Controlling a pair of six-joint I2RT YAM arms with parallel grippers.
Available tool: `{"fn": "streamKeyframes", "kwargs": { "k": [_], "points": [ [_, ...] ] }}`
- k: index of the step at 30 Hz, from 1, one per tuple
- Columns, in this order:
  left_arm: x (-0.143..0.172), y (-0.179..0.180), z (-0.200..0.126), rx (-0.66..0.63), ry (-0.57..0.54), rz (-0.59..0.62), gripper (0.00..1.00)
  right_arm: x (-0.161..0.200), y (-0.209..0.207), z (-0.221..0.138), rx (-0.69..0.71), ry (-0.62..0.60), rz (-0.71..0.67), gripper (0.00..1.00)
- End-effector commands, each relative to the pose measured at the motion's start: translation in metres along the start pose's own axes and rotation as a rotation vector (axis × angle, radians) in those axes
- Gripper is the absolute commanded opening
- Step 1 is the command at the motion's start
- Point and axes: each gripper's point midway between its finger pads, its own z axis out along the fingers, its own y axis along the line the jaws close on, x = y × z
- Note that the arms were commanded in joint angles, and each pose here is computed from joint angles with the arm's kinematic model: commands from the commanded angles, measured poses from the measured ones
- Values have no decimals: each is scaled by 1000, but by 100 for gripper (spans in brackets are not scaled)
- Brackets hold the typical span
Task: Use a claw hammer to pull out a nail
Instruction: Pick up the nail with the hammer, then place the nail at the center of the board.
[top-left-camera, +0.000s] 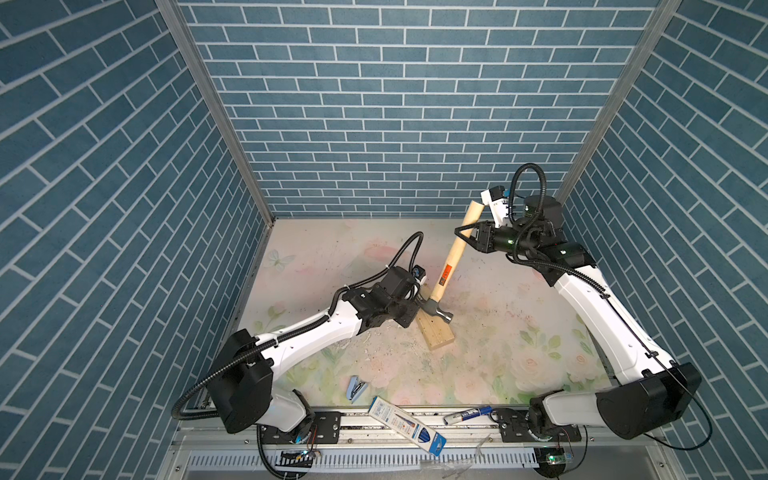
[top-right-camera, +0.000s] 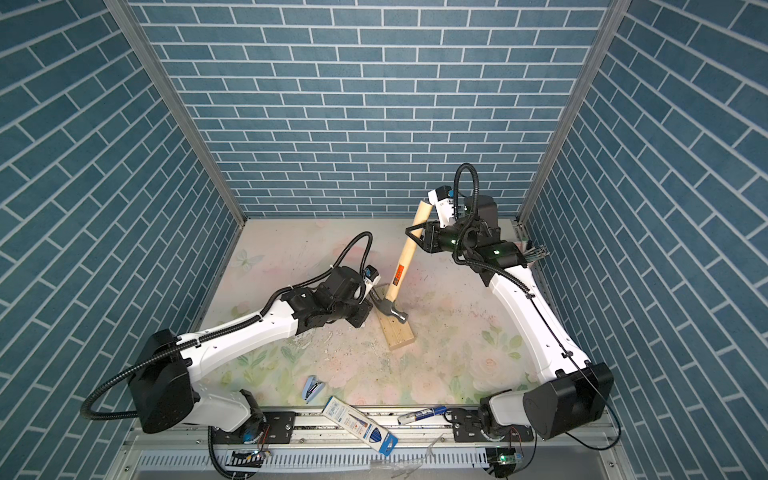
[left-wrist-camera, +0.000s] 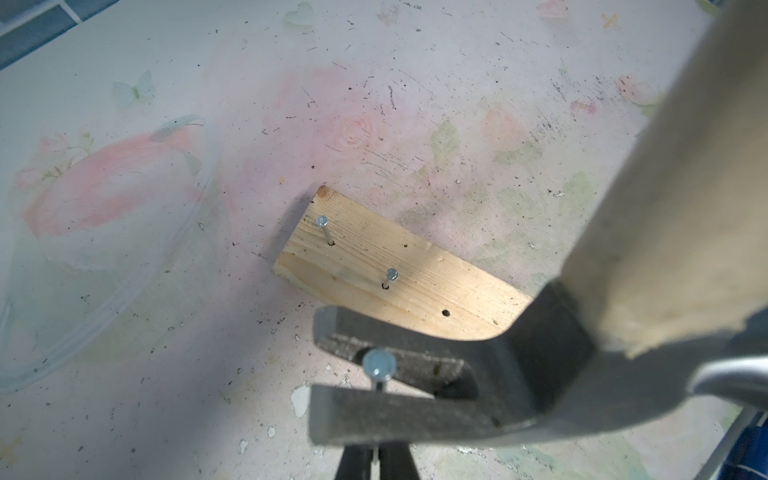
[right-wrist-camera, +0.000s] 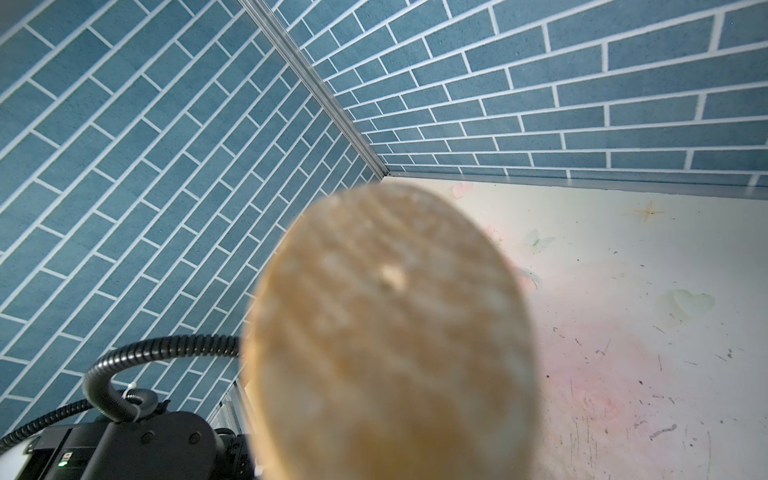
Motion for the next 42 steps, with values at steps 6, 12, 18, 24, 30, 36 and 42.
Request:
{"fn": "streamKeyframes", "kwargs": {
  "k": [6, 12, 18, 24, 30, 36, 42],
  "points": [
    [-11, 6, -5, -40, -19, -16, 0, -20, 19, -6, -73, -54, 58, 0],
    [-14, 13, -6, -48, -25, -49, 0, -17, 16, -4, -69, -45, 65, 0],
    [-10, 25, -5, -68, -12, -103, 0, -15, 12, -5, -43, -47, 62, 0],
    [-1, 44, -4, -94, 5, -185, 0, -12, 6, -7, -2, -45, 53, 0],
    [7, 55, 0, -111, 36, -235, 0, -11, -2, -9, 55, -49, 42, 0],
    [19, 64, 9, -129, 85, -284, 0, -8, -9, -11, 108, -45, 29, 0],
    [30, 68, 19, -137, 134, -321, 0, -5, -13, -11, 163, -38, 3, 0]
  ]
}}
